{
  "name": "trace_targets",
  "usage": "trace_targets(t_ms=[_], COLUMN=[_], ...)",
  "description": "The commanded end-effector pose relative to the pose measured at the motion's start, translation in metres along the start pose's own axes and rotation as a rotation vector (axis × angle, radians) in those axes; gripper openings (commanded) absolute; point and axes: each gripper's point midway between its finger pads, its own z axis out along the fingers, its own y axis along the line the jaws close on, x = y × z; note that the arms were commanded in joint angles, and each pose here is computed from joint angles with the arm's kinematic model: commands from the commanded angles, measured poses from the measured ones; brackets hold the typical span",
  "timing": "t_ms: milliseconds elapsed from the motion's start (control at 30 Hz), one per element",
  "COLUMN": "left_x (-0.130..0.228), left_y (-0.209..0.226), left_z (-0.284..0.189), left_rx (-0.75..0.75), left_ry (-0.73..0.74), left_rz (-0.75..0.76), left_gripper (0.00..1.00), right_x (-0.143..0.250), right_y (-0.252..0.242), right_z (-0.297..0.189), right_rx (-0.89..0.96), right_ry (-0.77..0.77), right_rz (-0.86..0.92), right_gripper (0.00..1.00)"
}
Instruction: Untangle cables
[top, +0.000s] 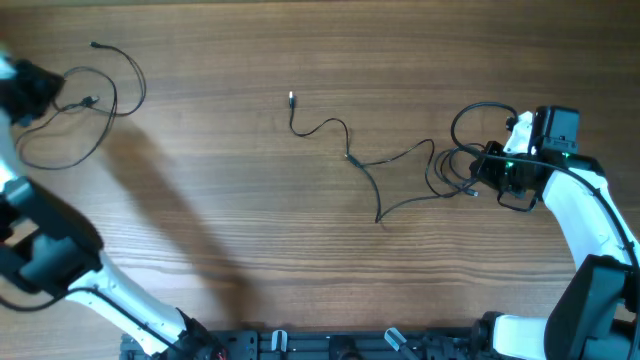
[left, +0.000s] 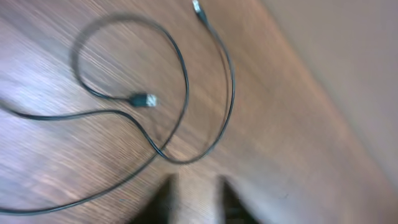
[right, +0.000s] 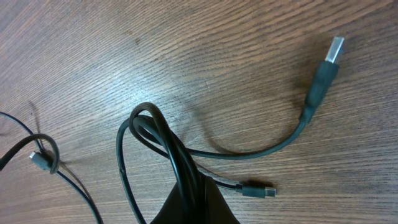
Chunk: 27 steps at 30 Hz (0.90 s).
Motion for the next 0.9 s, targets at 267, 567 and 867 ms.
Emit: trace_targets(t_ms=[267, 567, 867], left_x=[0.062, 0.093, 0.096], left_y=[0.031, 0.059, 0.097], left_z=[0.083, 0.106, 0.112], left_rx=[-0.233, -0.278, -0.403], left_ry=[0.201, 0.313, 0.323], left_rz=[0.144, 0.110, 0.115], left_gripper=[0.04, 0.04, 0.04], right_x=[-0.004, -0.009, -0.013], right_y=[0.006, 0.007, 0.008], right_z=[0.002, 0.002, 0.002], right_rx=[-0.025, -0.029, -0.030], right_ry=[-0.013, -0.031, -0.048], right_rz=[-0.033, -0.040, -0.045], right_gripper=[0.05, 0.05, 0.05])
